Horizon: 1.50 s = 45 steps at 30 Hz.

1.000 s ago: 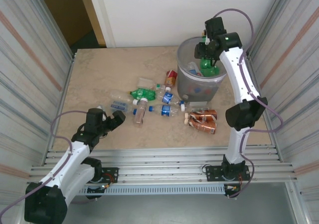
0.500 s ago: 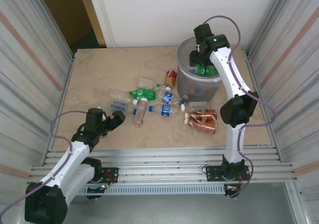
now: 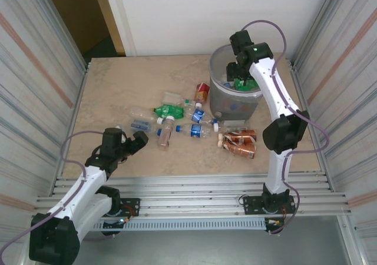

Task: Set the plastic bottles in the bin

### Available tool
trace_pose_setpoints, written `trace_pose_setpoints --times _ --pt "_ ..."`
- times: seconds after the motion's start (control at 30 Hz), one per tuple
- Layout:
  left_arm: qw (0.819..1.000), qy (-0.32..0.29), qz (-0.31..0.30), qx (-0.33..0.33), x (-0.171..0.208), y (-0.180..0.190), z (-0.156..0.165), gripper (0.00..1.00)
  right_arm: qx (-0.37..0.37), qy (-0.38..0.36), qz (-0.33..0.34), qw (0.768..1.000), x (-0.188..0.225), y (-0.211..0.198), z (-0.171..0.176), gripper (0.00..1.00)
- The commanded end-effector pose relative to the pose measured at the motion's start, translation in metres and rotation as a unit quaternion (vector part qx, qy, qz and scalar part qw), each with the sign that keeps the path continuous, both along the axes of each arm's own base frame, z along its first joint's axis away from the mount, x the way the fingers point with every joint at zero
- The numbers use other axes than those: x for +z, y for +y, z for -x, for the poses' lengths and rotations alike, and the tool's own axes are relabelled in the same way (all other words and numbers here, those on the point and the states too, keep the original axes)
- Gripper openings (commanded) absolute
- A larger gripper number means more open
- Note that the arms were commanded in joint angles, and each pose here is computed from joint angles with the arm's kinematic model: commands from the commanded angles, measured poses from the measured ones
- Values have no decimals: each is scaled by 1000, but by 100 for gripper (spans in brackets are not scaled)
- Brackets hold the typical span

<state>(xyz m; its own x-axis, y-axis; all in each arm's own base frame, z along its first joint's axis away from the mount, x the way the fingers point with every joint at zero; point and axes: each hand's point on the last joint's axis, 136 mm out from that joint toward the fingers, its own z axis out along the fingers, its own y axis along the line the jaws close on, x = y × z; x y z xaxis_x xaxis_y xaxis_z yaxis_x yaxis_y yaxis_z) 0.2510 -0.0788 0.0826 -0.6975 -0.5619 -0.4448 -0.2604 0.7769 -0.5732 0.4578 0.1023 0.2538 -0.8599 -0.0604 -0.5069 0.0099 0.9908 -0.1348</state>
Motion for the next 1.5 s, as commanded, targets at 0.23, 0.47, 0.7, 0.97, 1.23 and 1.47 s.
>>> trace_pose_setpoints --times 0.23,0.47,0.7,0.97,1.23,1.47 --pt "1000 -24 -6 -17 11 -2 -8 99 -5 -84 -11 996 63 3 28 76" --pt "999 -35 -8 -31 18 -6 -12 99 -12 -123 -39 992 88 4 47 81" --pt "999 -36 -18 -19 25 -2 -17 99 -22 -149 -74 986 96 1 67 87" --pt "999 -10 -32 19 28 8 -31 99 -30 -155 -92 983 89 -7 86 98" --pt "996 30 -56 66 24 18 -53 99 -40 -153 -88 984 82 -15 96 98" --pt "994 61 -48 71 15 12 -72 99 -43 -155 -104 982 78 -15 100 98"
